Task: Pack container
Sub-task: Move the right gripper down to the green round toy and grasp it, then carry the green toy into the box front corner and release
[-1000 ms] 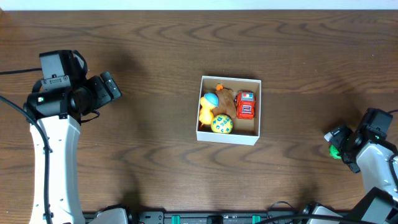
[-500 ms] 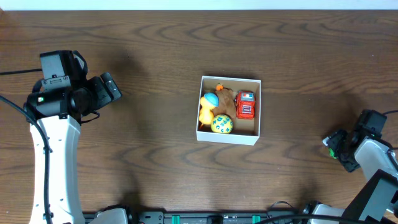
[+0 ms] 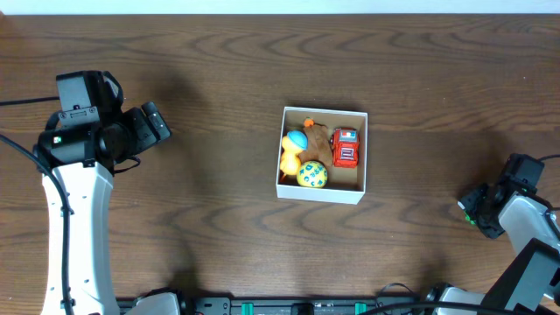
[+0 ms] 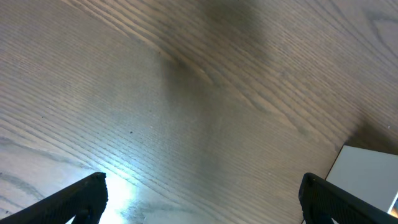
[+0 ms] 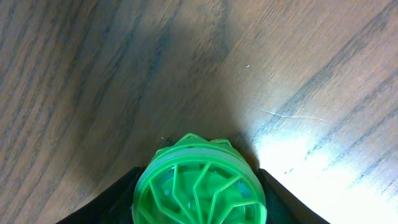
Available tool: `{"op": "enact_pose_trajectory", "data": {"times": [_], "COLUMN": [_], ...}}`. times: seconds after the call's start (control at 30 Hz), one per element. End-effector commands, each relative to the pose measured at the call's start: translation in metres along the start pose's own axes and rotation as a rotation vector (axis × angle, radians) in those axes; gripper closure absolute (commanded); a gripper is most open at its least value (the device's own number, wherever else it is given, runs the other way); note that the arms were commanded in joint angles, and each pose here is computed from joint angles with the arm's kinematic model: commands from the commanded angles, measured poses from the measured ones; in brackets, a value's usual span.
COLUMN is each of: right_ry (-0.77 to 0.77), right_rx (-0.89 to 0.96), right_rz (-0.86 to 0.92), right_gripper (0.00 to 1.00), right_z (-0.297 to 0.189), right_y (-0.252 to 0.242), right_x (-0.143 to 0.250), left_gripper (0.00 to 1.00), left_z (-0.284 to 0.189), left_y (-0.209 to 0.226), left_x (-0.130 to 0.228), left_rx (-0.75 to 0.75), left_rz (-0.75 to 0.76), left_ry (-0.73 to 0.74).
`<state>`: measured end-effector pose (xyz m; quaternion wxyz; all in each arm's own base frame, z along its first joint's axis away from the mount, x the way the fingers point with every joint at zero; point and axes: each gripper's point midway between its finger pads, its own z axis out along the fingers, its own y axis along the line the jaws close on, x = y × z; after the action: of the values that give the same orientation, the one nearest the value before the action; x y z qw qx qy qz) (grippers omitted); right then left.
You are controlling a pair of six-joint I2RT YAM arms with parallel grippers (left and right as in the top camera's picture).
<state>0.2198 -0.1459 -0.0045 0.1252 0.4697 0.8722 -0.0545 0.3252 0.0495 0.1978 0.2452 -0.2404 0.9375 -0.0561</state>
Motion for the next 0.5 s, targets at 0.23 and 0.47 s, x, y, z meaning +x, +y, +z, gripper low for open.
{"op": "enact_pose_trajectory", "data": {"times": [0.23, 0.47], "right_ry": [-0.006, -0.156], "right_rx": [-0.168, -0.428], "right_rz": [-0.043, -0.437], "right_gripper": [0.85, 0.99], "right_z": [-0.044, -0.156], "right_y": [0.045, 0.143], "right_x": [-0.021, -0.031], "left_gripper": [0.02, 0.02], "left_z": [0.004, 0.004], "left_y": [0.001, 0.001], "left_x": [0.004, 0.004], "left_rx": [0.003, 0.002], "left_rz": [-0.009, -0.009], "left_ry": [0.019, 0.019]}}
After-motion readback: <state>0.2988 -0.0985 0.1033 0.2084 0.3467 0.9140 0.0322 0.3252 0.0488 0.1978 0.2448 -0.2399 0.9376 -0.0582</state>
